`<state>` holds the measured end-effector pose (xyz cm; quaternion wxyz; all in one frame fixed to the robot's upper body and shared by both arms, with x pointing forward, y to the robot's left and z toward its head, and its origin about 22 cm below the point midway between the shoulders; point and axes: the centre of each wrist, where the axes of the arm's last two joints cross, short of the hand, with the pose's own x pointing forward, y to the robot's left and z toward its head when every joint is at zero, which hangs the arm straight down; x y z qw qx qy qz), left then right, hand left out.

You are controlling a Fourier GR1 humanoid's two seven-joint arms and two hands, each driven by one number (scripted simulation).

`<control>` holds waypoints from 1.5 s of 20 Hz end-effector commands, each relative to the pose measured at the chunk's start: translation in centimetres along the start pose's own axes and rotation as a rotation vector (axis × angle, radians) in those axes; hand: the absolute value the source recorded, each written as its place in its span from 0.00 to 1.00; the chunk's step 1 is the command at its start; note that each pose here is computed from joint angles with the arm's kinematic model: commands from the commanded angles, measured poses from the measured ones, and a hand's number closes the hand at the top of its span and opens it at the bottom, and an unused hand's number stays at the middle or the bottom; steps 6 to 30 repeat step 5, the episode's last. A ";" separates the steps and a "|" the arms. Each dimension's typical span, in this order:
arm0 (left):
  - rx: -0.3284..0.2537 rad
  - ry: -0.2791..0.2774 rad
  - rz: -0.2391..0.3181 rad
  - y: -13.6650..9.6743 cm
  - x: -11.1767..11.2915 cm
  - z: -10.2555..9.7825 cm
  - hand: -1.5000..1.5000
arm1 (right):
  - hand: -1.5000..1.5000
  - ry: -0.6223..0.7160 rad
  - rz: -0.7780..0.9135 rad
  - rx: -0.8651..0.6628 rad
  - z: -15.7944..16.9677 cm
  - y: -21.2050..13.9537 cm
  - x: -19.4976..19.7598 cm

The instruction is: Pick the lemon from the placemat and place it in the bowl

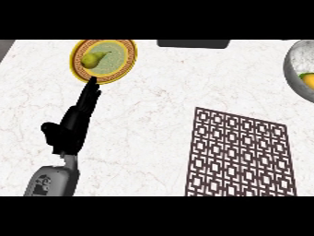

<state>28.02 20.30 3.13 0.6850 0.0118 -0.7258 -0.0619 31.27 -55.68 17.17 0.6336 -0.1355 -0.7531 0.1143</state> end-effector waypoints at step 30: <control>-0.005 -0.003 0.004 -0.2 0.8 0.4 0.50 | 0.00 -0.088 -0.102 0.144 2.6 -1.0 -1.6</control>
